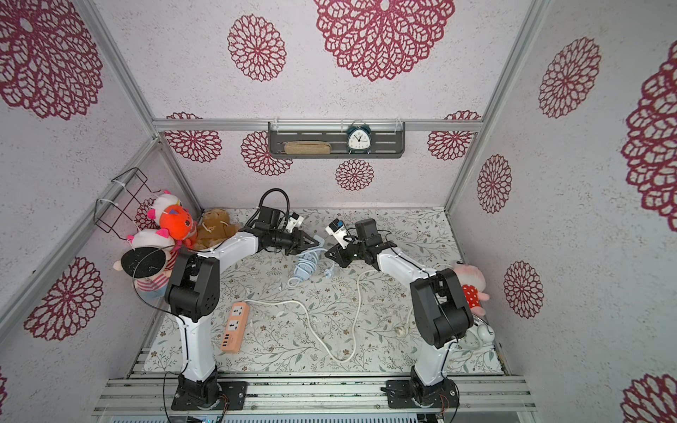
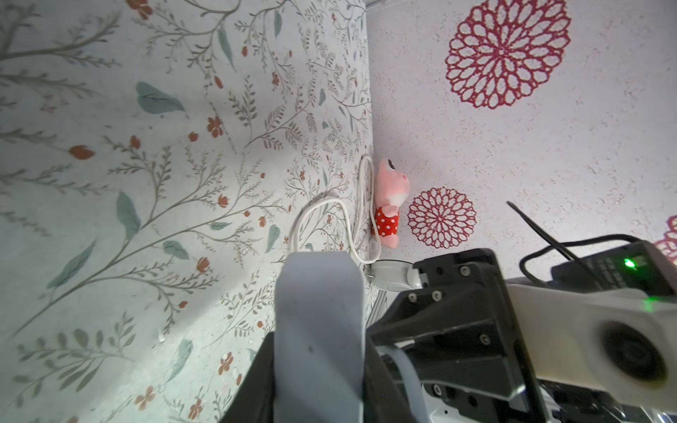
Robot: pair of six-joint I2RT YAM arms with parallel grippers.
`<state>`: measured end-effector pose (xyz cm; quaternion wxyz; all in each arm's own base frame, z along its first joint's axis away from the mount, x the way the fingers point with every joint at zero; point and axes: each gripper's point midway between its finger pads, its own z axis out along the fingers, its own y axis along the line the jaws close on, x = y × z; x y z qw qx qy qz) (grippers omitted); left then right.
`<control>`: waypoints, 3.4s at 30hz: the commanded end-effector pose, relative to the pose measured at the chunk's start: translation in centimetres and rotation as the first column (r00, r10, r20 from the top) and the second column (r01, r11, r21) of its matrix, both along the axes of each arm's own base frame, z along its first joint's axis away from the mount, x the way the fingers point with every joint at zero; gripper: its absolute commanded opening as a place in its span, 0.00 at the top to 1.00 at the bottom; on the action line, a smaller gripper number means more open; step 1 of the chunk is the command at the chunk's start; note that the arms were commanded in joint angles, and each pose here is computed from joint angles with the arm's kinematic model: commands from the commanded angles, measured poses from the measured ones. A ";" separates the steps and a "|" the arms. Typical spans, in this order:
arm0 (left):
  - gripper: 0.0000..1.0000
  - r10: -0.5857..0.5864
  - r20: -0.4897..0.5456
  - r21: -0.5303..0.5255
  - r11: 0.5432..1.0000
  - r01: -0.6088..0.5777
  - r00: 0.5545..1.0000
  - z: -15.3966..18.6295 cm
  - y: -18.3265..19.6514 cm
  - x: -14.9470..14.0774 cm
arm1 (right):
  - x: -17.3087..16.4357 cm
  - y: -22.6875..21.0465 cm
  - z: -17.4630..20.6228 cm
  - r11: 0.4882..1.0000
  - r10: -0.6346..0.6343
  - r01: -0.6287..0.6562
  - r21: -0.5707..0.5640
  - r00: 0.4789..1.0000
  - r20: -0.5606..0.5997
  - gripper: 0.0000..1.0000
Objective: Unwrap the cord wrapped around the power strip
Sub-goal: Unwrap the power cord from the power strip.
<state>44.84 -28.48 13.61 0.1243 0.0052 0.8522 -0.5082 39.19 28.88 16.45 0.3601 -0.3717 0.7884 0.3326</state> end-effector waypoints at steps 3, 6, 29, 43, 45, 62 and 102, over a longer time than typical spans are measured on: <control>1.00 0.254 0.176 -0.117 0.965 -0.236 0.951 5.9 0.8 3.3 | 0.6 0.0 3.9 1.000 -0.017 0.017 0.008 0.997 0.071 1.00; 1.00 0.373 0.163 -0.161 0.924 -0.348 0.914 6.0 1.6 4.5 | 0.0 0.5 4.5 1.000 -0.004 0.004 -0.004 0.998 0.067 1.00; 1.00 0.742 0.094 -0.479 0.619 -0.623 0.664 11.0 9.7 5.3 | -0.9 -4.4 -2.8 0.939 -0.340 0.325 -0.111 0.926 -0.166 1.00; 1.00 0.832 0.016 -0.536 0.475 -0.698 0.554 9.4 14.2 4.8 | -3.7 -1.0 -1.7 0.985 -0.170 0.165 -0.044 0.960 -0.222 1.00; 1.00 0.844 0.018 -0.531 0.462 -0.710 0.536 9.3 14.3 4.9 | -5.1 -0.1 -2.0 0.990 -0.139 0.129 -0.059 0.964 -0.229 1.00; 1.00 0.765 0.008 -0.571 0.532 -0.625 0.644 10.6 13.1 1.9 | 3.8 -3.2 -5.6 0.949 -0.314 0.296 -0.105 0.915 -0.254 1.00; 1.00 0.860 0.124 -0.524 0.481 -0.703 0.496 13.2 16.0 7.3 | -0.7 -10.5 -4.9 0.889 -0.434 0.387 -0.245 0.882 -0.182 1.00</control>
